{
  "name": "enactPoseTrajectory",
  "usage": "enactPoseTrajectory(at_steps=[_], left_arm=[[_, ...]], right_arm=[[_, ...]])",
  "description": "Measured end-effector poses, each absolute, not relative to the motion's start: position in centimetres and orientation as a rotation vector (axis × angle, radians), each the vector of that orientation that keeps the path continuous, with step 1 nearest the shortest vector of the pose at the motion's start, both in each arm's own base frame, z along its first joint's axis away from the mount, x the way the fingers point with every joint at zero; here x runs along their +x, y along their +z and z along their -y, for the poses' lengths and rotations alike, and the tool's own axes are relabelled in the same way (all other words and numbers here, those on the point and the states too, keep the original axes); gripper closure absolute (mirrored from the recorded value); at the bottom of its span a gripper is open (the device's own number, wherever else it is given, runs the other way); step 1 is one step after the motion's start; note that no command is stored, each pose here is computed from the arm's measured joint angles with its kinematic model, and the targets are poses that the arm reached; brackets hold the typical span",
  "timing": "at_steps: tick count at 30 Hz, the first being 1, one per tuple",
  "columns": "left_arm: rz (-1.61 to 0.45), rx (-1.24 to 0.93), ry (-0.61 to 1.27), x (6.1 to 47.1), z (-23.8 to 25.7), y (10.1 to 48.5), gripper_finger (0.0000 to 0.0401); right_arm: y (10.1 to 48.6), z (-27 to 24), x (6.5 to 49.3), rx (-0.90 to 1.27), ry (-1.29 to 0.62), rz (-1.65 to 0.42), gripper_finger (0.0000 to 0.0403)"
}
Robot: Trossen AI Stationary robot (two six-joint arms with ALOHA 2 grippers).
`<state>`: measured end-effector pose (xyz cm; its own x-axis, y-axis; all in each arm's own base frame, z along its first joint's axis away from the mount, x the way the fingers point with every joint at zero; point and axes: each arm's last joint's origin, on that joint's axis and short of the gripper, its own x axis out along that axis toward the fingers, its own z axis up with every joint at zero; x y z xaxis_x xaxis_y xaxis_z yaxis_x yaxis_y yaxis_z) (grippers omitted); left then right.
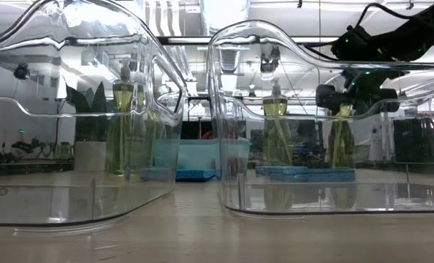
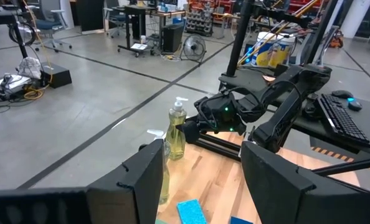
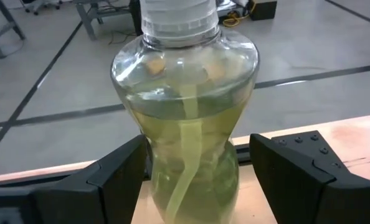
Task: Pick & Place Kitchen Sink Supplies
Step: Put the soap dispenser into the right transparent bin
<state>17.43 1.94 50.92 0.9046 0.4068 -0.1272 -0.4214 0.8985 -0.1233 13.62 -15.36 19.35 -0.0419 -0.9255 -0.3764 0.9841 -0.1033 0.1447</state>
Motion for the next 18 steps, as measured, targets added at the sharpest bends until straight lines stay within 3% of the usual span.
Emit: enactPoseTrajectory(at_steps=[12, 18], left_arm=[[-0.099, -0.151, 0.43, 17.42, -1.93, 50.93, 0.0194], [-0.099, -0.149, 0.43, 17.42, -1.93, 50.93, 0.0194]], right_arm=[[19.07, 15.49, 13.71, 0.442, -1.651, -0.156, 0.0135], [19.1, 15.62, 13.46, 0.472, -1.671, -0.126, 0.0117]])
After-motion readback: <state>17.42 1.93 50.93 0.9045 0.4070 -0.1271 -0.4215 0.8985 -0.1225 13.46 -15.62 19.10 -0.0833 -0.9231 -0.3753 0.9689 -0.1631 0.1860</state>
